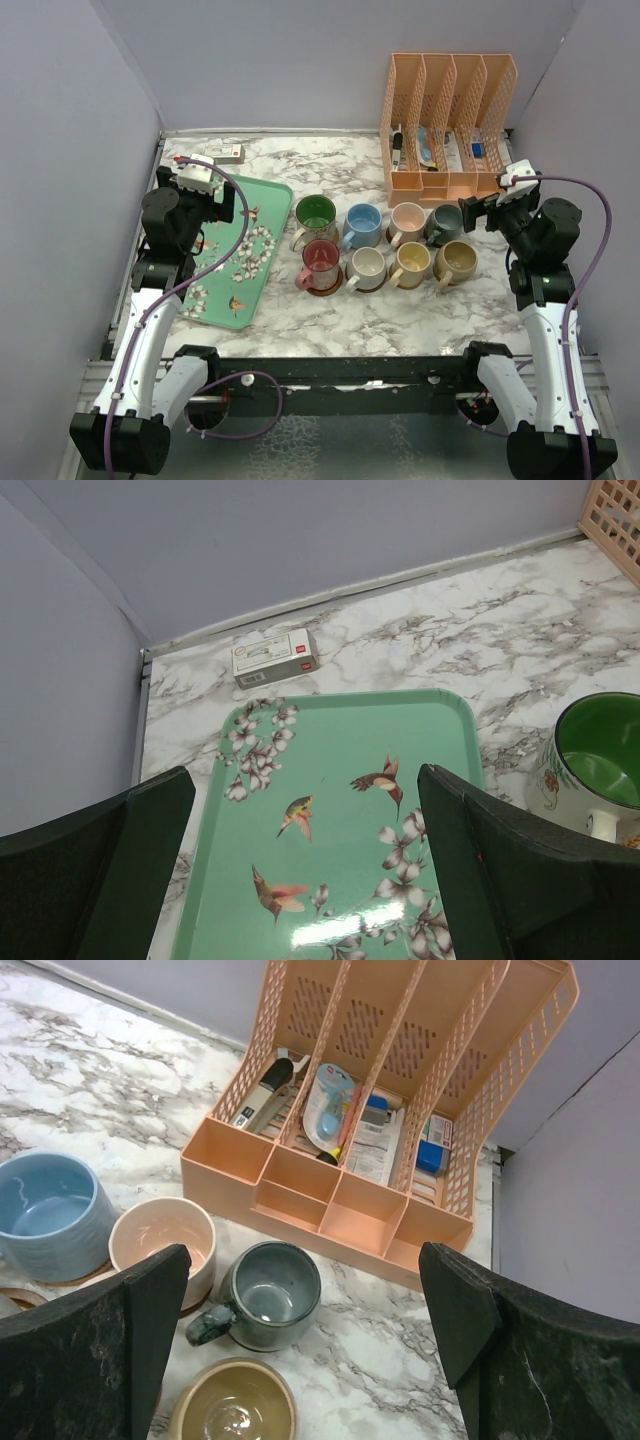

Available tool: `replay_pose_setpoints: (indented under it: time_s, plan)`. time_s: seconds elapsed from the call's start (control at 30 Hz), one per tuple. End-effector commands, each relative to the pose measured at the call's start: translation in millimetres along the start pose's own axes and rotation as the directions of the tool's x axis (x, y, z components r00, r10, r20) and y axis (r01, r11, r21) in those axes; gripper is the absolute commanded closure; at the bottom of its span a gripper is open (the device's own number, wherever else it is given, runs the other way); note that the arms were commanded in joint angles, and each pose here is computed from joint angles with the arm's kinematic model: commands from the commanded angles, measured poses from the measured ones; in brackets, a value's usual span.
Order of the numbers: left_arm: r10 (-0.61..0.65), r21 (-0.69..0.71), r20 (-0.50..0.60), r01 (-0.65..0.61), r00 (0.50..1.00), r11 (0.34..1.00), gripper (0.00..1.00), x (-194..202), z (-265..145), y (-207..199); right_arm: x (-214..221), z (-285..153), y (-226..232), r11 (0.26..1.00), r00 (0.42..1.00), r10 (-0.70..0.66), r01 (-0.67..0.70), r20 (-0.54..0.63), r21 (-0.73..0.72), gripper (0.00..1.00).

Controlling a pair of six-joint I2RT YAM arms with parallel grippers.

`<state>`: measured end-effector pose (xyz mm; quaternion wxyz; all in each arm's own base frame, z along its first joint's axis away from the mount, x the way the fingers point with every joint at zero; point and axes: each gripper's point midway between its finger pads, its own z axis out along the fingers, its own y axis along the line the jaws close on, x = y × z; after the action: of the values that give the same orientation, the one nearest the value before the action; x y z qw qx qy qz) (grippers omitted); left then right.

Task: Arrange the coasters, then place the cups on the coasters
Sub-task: Reset both arms

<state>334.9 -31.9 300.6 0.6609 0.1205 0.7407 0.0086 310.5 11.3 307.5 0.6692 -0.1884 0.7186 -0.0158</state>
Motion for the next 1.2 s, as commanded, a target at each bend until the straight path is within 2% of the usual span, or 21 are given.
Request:
replay_pose_setpoints:
  time_s: [0.0,1.17]
  plan:
    - [-0.001,0.004,0.009,0.001,1.000,1.000,0.02,-1.3,-0.6,0.6,-16.1,-4.4,-2.6,1.000,0.999,-0.022,0.021,0.041,0.002,0.00]
    - [-0.002,0.007,0.007,0.002,1.000,1.000,0.02,-0.7,-0.7,0.3,-15.7,-4.4,-0.8,1.000,0.999,-0.026,0.027,0.041,-0.009,0.00]
